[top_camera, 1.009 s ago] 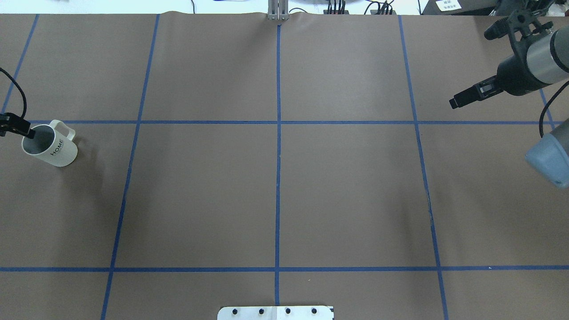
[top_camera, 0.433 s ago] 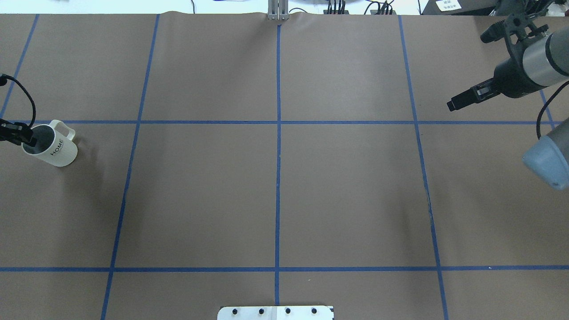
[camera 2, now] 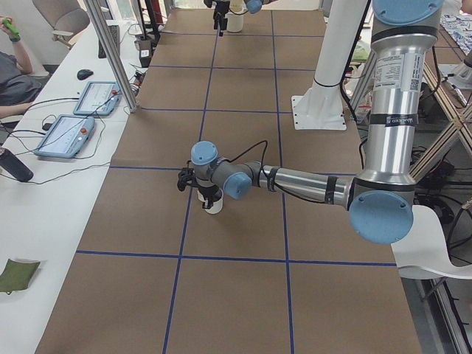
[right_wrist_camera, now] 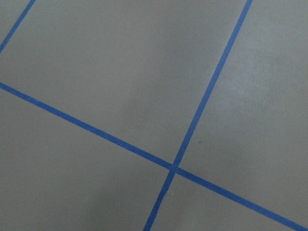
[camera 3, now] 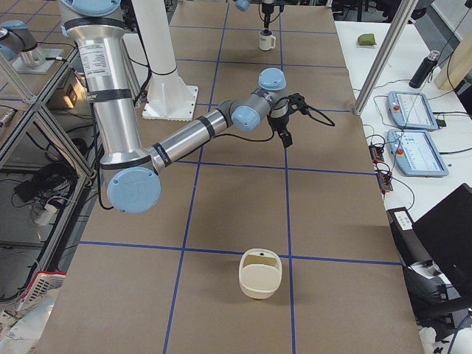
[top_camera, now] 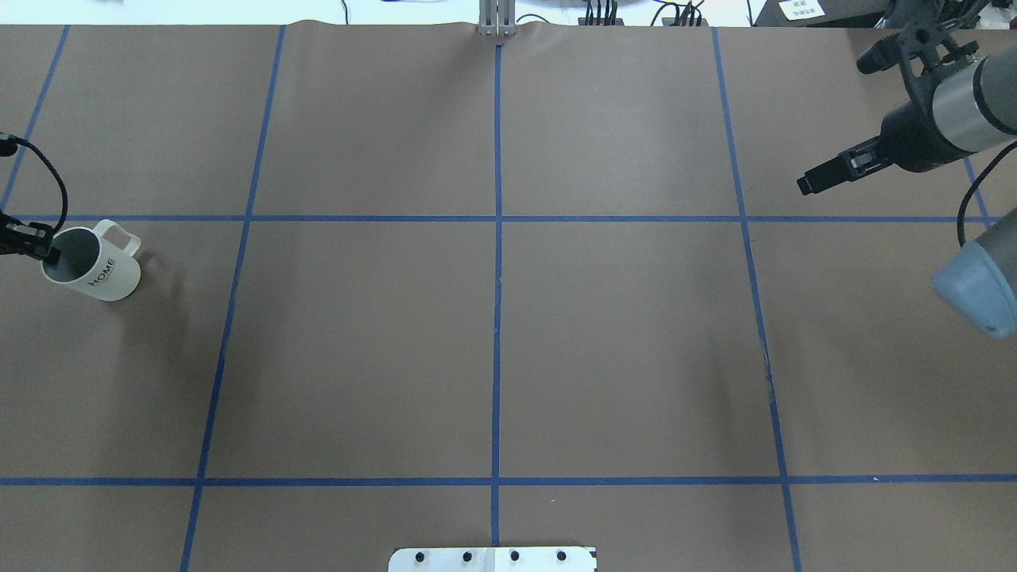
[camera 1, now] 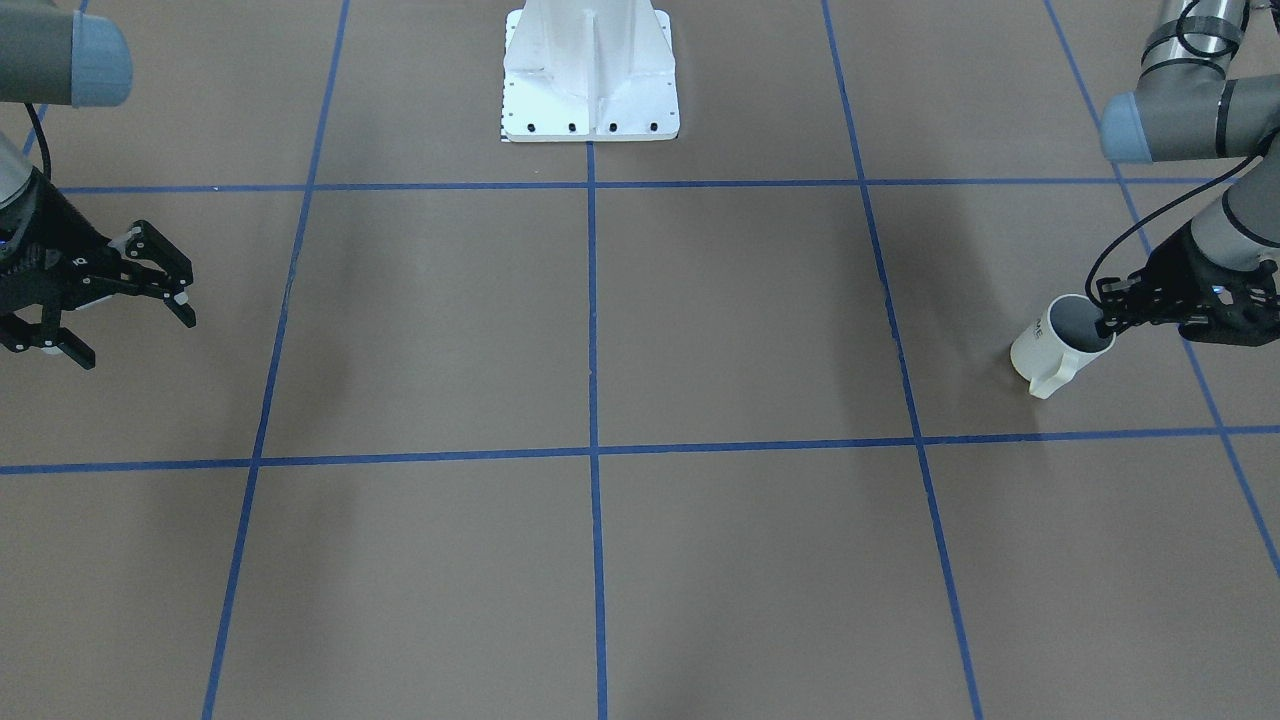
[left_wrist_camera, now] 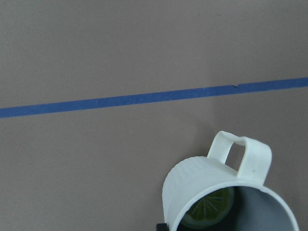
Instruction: Left arm hands cup to right arm to dump lemon
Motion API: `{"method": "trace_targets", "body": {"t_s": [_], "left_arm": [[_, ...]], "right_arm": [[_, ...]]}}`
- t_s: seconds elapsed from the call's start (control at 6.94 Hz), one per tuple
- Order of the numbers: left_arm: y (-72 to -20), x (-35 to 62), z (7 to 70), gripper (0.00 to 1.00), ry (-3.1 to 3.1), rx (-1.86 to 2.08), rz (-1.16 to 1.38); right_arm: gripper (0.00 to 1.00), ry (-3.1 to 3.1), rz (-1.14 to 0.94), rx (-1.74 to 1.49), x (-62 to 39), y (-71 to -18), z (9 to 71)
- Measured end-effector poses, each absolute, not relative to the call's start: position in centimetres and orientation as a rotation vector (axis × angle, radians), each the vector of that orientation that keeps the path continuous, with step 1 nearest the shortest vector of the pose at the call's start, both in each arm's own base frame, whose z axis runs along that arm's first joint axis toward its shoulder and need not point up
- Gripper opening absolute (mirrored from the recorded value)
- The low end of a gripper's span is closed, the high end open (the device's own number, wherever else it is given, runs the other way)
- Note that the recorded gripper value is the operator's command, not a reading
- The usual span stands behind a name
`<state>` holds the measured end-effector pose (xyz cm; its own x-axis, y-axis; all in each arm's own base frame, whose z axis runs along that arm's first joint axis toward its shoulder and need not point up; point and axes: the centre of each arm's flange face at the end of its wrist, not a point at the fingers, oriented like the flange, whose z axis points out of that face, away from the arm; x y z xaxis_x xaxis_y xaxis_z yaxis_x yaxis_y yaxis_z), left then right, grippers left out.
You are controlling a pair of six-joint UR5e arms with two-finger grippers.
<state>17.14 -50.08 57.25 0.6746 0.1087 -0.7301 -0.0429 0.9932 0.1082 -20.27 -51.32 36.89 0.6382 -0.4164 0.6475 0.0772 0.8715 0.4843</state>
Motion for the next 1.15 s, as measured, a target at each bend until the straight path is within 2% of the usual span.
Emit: {"method": "trace_targets", "body": {"t_s": [0.29, 0.43, 0.87, 1.15], "left_arm": [[-49.9, 16.7, 54.9, 0.0, 0.849, 0.073, 0.08], [-50.4, 16.3, 51.6, 0.0, 0.862, 0.038, 0.028], [-55.1, 17.8, 36.0, 0.0, 0.929, -0.126, -0.416], [-56.6, 20.1, 27.5, 0.0, 1.025, -0.254, -0.56]], "right_arm": [[0.96, -0.839, -0.303, 0.523, -20.5, -52.1, 36.7], [0.98, -0.849, -0.312, 0.576, -21.1, -53.0, 35.8], [0.99, -0.849, -0.341, 0.745, -26.1, -55.6, 28.8], [0.99, -0.777, -0.329, 0.925, -31.8, -54.4, 25.7]]}}
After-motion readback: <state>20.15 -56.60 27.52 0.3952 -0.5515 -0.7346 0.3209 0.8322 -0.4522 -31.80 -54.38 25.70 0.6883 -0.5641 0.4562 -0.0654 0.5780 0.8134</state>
